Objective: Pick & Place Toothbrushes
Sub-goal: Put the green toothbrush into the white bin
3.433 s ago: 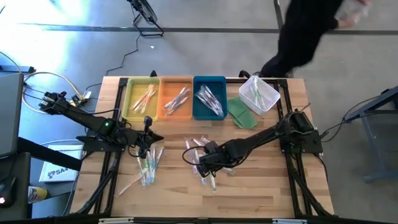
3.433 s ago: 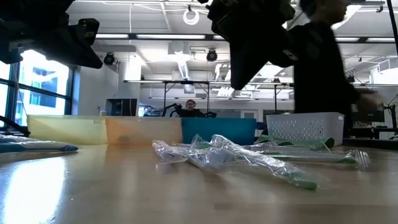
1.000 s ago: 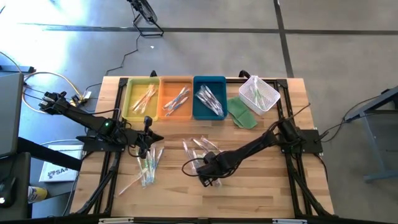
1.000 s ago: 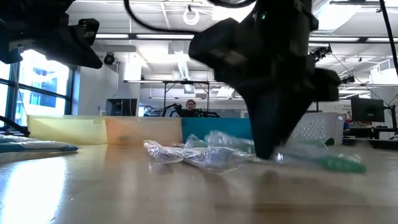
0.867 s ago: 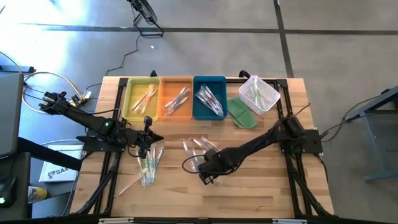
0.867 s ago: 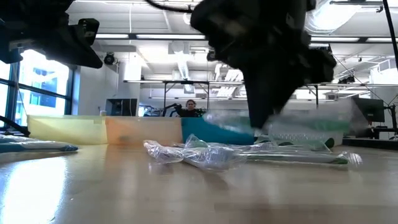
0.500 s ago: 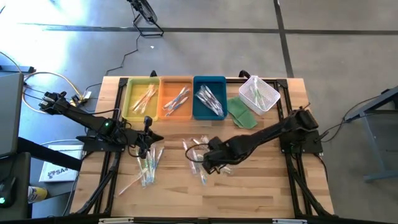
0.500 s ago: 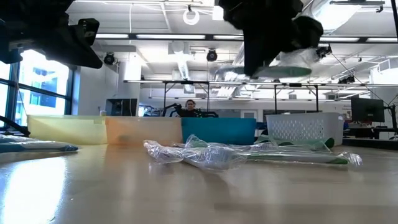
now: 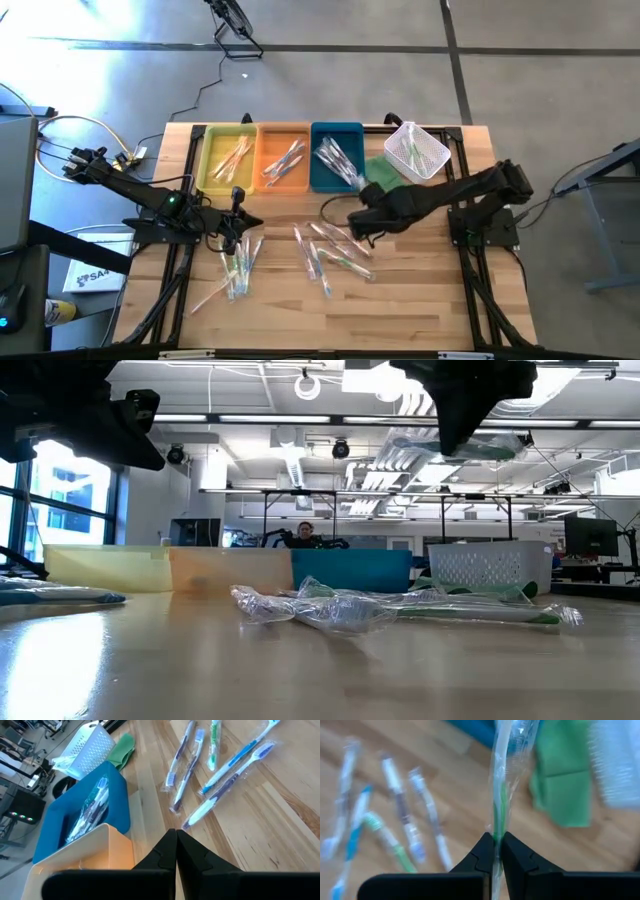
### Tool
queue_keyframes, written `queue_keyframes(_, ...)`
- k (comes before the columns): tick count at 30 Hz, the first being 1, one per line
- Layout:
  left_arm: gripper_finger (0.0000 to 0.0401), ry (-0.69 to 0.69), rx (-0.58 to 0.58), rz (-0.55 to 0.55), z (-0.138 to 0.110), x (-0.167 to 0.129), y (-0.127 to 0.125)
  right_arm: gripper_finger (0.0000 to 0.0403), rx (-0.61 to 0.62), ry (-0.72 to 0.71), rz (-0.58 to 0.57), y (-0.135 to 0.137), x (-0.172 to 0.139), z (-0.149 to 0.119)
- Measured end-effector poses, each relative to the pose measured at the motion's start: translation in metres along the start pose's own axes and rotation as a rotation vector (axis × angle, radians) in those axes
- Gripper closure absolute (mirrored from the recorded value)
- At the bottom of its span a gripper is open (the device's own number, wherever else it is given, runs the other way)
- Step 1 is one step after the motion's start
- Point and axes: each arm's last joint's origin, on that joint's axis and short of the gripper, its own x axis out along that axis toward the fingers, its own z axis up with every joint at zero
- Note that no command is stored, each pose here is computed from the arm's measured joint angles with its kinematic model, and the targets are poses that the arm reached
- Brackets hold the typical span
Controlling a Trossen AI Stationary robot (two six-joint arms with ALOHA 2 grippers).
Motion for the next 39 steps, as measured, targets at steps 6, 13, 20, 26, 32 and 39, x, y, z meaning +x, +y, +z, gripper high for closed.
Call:
queue_keyframes(6,0.0398,0.0,0.0,0.0,0.0,0.0,0.0,0.039,-0.028,-0.038,-0.121,-0.022,0.004,0.022)
queue_keyframes(13,0.0398,0.0,0.001,0.0,0.0,0.0,0.0,0.039,-0.06,-0.017,-0.246,-0.047,0.017,0.051)
queue_keyframes(20,0.0398,0.001,0.001,0.0,0.0,0.0,0.0,0.039,-0.074,-0.005,-0.342,-0.072,0.028,0.076)
queue_keyframes(26,0.0398,0.0,0.001,0.0,0.0,0.0,0.0,0.039,-0.057,-0.018,-0.429,-0.095,0.037,0.099)
queue_keyframes(32,0.0398,0.0,0.001,0.0,0.0,0.0,0.0,0.039,-0.024,-0.018,-0.503,-0.119,0.045,0.117)
queue_keyframes(39,0.0398,0.0,0.001,0.0,0.0,0.0,0.0,0.039,0.008,0.002,-0.586,-0.138,0.063,0.121)
